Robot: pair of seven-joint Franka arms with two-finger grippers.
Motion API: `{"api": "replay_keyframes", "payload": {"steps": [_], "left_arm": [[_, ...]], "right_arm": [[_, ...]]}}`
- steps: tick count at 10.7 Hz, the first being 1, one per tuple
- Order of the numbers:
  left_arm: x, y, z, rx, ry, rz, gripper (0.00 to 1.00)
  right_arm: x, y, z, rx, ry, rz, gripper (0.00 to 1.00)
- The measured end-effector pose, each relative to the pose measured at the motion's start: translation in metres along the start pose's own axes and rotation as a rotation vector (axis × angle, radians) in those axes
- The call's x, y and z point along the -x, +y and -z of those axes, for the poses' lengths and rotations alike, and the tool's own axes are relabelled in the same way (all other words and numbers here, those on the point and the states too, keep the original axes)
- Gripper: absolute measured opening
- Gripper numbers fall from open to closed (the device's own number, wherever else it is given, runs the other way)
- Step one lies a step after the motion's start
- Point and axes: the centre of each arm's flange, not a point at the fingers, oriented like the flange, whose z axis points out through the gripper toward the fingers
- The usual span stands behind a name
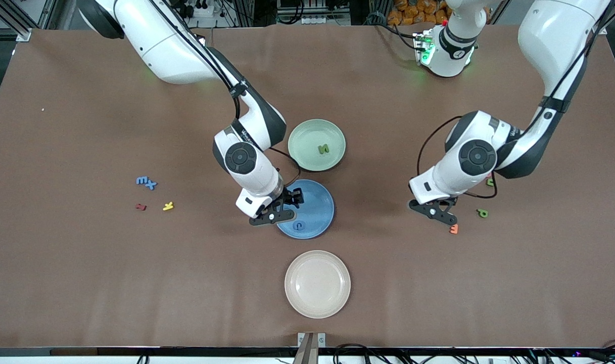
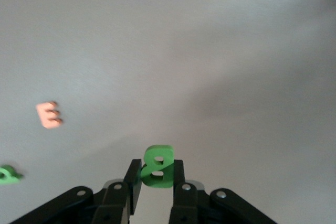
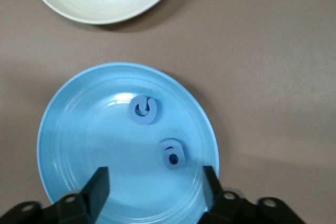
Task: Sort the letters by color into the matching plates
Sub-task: 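Place B on the green plate with the left gripper while the right gripper withdraws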
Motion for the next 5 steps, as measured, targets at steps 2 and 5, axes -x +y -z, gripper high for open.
{"api": "replay_keyframes", "payload": {"steps": [2, 5], "left_arm": [[0.011, 0.047, 0.009, 0.020, -0.031, 0.089, 0.28], [0.027, 0.130, 0.017, 0.064, -0.060, 0.257, 0.28]], "right_arm": [[-0.015, 0.024, 0.013, 0.014, -0.005, -0.035, 1.00], [-0.053, 0.123, 0.062, 0.054, -0.029, -0.003, 1.00]]}}
